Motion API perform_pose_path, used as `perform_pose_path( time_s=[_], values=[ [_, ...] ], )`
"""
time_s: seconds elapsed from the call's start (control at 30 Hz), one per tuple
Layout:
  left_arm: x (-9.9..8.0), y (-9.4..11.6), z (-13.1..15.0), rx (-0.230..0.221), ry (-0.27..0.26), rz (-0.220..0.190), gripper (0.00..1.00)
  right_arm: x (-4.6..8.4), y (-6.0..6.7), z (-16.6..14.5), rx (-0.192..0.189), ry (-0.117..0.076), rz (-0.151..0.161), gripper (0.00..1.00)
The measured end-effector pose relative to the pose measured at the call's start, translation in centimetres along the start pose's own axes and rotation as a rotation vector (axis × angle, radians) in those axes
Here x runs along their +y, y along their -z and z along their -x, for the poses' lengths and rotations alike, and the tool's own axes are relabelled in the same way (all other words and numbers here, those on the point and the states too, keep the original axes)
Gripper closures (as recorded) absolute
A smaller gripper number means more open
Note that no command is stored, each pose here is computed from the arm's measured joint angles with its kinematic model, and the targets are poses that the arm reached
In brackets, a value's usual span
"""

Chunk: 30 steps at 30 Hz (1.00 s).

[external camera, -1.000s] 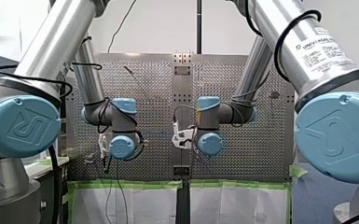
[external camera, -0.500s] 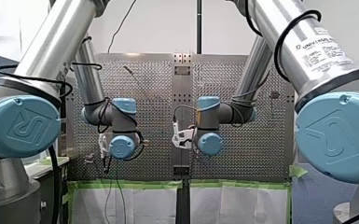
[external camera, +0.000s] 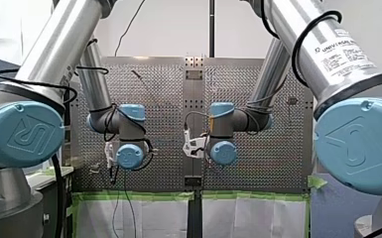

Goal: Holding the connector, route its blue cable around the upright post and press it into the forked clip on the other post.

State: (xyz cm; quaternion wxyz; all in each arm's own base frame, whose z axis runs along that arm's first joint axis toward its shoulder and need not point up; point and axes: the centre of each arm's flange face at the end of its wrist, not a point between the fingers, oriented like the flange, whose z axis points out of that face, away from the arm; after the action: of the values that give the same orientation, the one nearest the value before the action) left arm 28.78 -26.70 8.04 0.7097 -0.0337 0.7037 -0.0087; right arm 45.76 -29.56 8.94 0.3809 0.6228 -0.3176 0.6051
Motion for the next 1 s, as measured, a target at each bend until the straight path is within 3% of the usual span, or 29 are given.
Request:
perform_pose_path(
  time_s=[0.4,0.53,0.73,1.0],
  values=[
    [0.0,0.0,0.0,0.0,-0.001,0.0,1.0,0.0,0.0,0.0,0.0,0.0,0.0,0.73],
    [0.3,0.2,-0.6,0.02,-0.015,0.003,1.0,0.0,0.0,0.1,-0.002,0.001,0.001,0.73],
    [0.7,0.5,-2.1,0.053,-0.038,0.006,1.0,0.0,0.6,1.6,-0.042,0.012,-0.001,0.73],
    [0.8,0.6,-2.3,0.06,-0.042,0.006,1.0,0.0,0.7,2.0,-0.05,0.015,-0.002,0.73]
  ],
)
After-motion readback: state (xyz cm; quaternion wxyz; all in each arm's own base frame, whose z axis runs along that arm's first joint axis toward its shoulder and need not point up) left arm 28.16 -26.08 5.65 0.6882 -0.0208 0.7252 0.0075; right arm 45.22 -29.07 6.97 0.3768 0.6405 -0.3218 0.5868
